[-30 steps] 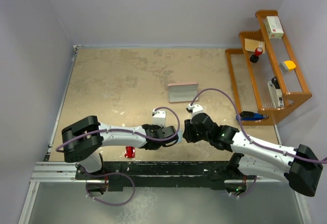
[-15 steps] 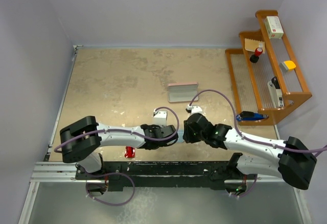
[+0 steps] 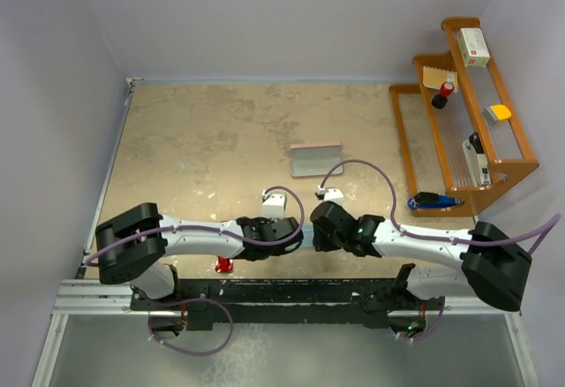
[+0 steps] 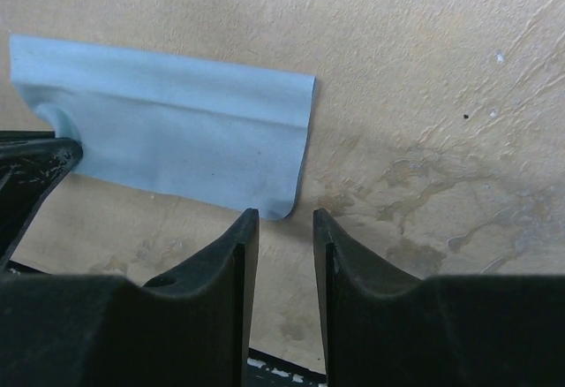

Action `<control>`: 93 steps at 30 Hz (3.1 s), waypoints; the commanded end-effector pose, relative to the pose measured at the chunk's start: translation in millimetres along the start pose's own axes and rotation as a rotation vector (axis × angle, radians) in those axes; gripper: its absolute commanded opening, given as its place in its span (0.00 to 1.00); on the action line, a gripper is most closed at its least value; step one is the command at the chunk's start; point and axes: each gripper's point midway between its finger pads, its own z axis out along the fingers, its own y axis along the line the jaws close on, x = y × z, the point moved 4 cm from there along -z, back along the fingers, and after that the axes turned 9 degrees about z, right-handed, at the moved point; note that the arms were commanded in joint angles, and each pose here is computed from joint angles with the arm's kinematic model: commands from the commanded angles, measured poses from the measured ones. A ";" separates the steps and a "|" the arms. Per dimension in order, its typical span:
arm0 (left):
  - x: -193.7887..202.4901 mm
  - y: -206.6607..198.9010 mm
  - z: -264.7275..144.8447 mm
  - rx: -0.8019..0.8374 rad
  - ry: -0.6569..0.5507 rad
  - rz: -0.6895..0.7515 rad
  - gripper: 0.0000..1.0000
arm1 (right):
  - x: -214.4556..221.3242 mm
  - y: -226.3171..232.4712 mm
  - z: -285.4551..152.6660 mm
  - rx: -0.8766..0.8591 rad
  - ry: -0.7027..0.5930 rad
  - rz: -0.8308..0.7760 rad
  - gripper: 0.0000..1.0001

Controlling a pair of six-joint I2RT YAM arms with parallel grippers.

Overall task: Organize the sunglasses
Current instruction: Adjust the glasses cleaning cloth at the center of the board, then pick up the glasses cleaning cloth from the center of the board.

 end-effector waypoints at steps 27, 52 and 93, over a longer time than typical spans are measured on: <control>-2.3 -1.1 -8.5 0.058 -0.014 -0.005 0.00 | -3.3 12.6 11.9 0.057 -0.043 0.008 0.32; -3.7 -1.8 -9.5 0.064 -0.021 -0.016 0.00 | 12.4 -0.9 11.1 0.148 0.001 -0.037 0.23; -1.5 0.3 -13.6 0.135 -0.053 -0.083 0.00 | 20.4 8.8 12.8 0.143 0.002 -0.029 0.08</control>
